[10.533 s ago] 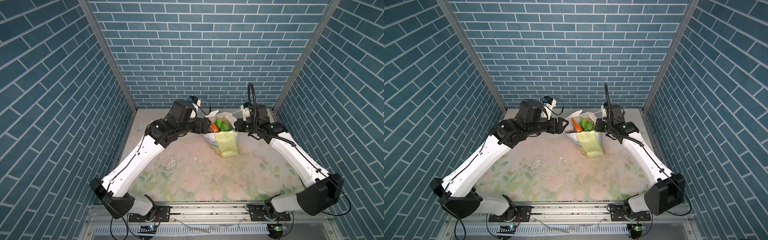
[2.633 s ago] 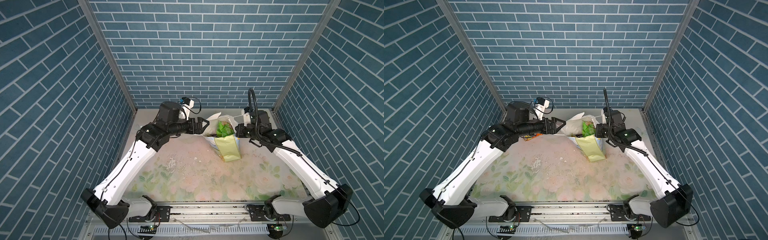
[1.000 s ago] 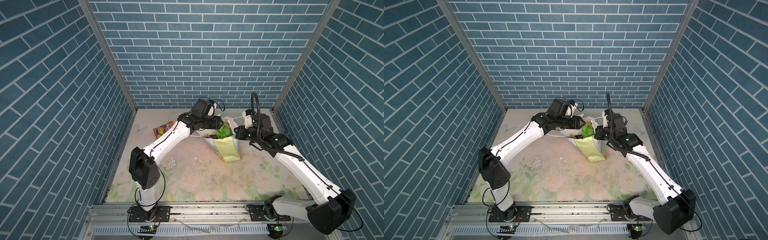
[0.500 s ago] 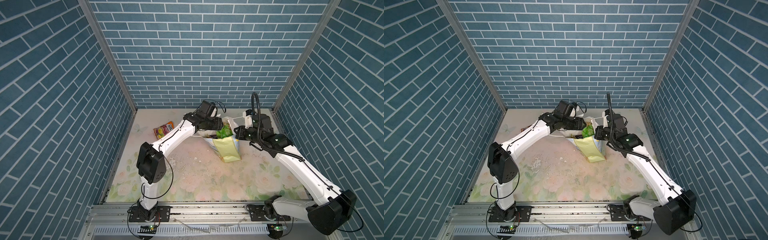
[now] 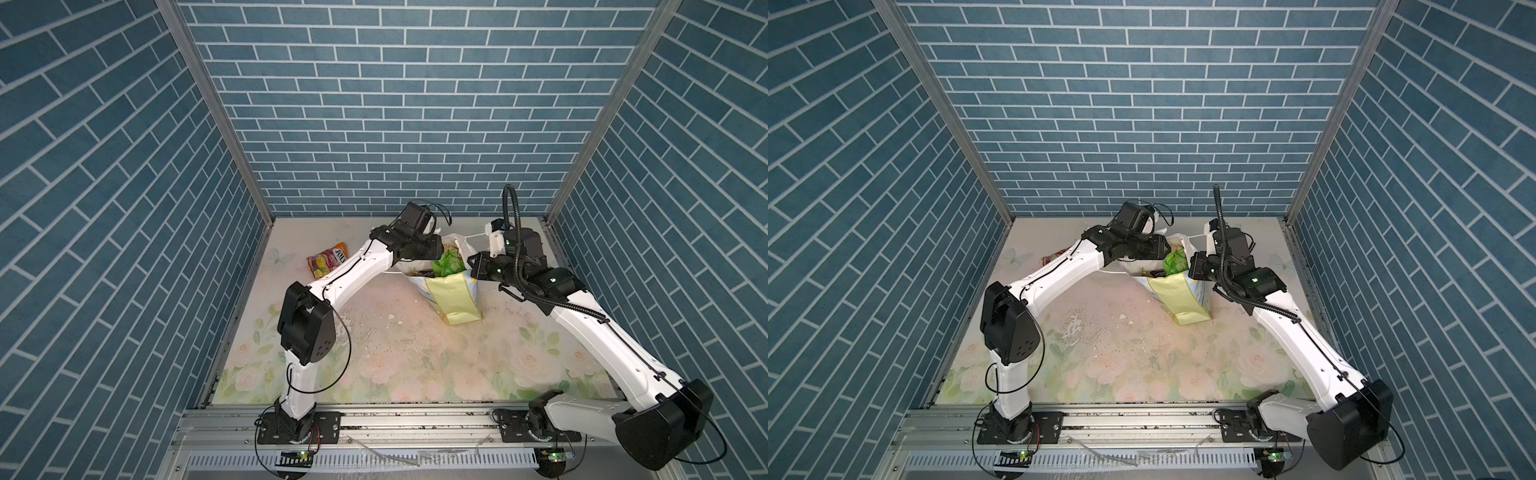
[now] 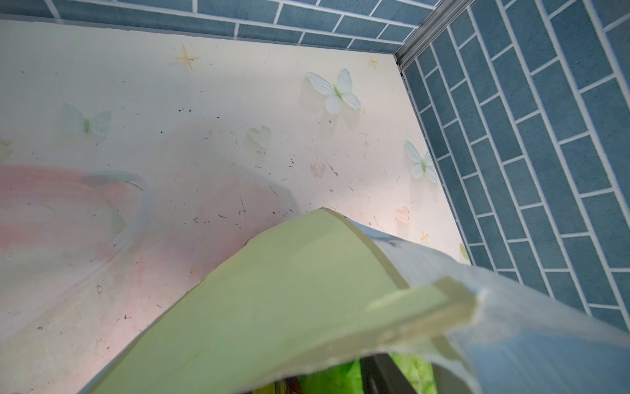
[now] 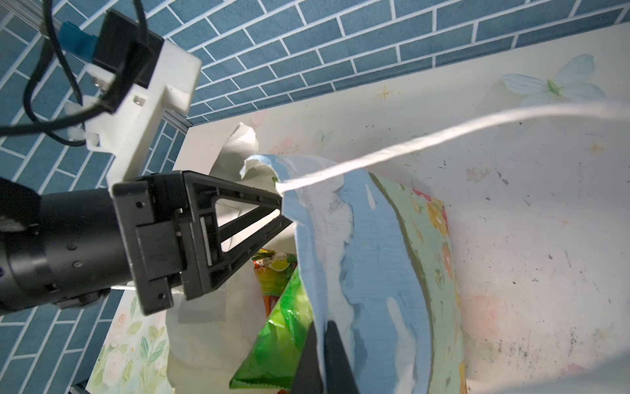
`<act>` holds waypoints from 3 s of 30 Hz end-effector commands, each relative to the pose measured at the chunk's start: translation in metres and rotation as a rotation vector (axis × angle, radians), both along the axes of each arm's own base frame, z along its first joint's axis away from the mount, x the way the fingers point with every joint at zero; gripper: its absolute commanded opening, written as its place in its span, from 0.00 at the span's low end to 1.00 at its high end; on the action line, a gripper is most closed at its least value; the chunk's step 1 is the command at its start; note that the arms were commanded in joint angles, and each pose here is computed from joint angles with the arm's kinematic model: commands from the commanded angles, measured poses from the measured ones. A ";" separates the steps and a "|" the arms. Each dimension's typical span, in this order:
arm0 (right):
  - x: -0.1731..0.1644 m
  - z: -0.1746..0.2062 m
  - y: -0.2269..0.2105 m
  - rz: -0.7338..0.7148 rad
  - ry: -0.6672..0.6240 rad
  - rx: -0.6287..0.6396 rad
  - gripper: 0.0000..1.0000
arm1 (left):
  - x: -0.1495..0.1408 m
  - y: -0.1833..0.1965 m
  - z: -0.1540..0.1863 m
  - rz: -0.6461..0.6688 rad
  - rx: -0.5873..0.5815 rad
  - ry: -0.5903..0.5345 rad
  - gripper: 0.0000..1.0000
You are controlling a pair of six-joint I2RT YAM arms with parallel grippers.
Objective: Take the snacks out of the paper bag
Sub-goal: Pick up the snack from the paper bag.
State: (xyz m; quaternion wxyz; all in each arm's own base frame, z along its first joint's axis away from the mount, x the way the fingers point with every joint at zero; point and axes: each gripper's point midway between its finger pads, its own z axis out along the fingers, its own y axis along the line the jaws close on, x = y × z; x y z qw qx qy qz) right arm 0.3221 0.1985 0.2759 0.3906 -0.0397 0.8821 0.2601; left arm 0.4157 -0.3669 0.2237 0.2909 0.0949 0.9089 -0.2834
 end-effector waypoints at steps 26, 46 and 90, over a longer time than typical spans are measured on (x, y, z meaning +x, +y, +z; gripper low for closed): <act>-0.007 0.027 0.002 -0.004 -0.070 0.078 0.00 | 0.006 -0.009 0.010 -0.008 -0.003 -0.010 0.00; -0.011 0.027 -0.003 -0.029 -0.070 0.089 0.00 | -0.016 0.016 0.072 -0.001 -0.045 -0.116 0.00; -0.010 0.022 -0.011 -0.068 -0.066 0.068 0.00 | -0.020 0.043 0.183 0.009 -0.200 -0.294 0.00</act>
